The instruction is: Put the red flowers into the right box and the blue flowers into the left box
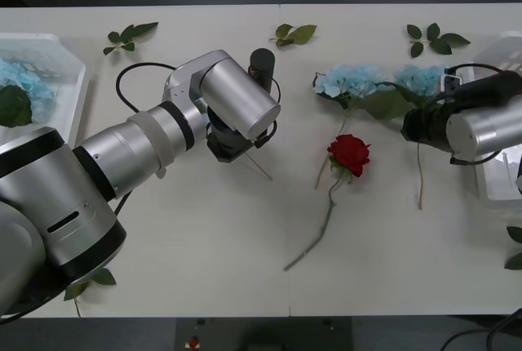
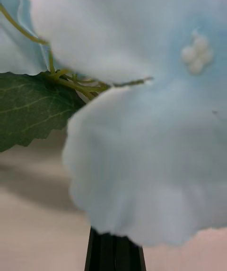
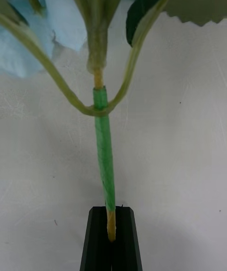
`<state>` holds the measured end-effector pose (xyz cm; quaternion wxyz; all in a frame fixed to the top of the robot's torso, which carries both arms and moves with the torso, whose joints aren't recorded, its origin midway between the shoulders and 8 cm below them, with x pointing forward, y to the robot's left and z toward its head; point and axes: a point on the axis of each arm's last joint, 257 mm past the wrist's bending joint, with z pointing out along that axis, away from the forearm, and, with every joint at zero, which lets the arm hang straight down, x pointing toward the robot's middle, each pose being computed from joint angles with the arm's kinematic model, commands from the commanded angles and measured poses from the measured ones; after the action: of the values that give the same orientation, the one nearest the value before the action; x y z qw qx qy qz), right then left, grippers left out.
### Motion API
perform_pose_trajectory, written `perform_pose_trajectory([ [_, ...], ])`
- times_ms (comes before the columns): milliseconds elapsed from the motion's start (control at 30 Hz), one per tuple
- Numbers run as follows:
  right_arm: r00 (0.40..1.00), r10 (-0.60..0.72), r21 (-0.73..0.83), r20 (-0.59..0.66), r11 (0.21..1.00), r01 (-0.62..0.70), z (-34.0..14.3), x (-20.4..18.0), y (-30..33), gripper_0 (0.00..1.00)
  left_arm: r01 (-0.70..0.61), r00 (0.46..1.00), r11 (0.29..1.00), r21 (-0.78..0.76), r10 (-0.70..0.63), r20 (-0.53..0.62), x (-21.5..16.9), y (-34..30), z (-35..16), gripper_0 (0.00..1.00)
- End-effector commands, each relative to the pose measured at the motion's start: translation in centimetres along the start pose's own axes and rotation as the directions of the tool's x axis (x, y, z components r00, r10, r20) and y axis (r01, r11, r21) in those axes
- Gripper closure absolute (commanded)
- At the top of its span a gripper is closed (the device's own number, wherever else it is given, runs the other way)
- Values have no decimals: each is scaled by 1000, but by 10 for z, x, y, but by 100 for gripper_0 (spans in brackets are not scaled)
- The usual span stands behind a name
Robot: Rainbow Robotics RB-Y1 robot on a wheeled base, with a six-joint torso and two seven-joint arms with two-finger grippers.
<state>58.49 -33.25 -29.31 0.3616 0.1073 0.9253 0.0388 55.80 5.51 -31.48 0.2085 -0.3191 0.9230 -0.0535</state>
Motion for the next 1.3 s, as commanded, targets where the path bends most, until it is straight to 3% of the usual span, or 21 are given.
perform_pose_trajectory([
  [33, 997, -54, -58, 61, 997, 58, -29, -51, -3, 100, -67, 996, 994, 86, 62, 59, -17, -42, -40, 100],
  [333, 996, -21, -300, 86, 953, 46, -85, -94, 13, 100, -192, 976, 976, 99, 180, 124, -27, -46, -94, 100],
  [700, 986, 35, -703, 166, 705, 93, -166, -120, 99, 100, -472, 872, 879, 75, 452, 185, -54, -24, -140, 100],
  [900, 970, 34, -791, 239, 586, 174, -190, -119, 131, 100, -606, 794, 784, 133, 585, 165, -72, -12, -162, 100],
  [1133, 947, 40, -856, 317, 441, 268, -212, -103, 164, 100, -725, 686, 686, 62, 709, 167, -116, 34, -186, 100],
  [1300, 929, 55, -864, 367, 390, 318, -216, -90, 172, 100, -728, 681, 684, 49, 712, 171, -149, 77, -194, 100],
])
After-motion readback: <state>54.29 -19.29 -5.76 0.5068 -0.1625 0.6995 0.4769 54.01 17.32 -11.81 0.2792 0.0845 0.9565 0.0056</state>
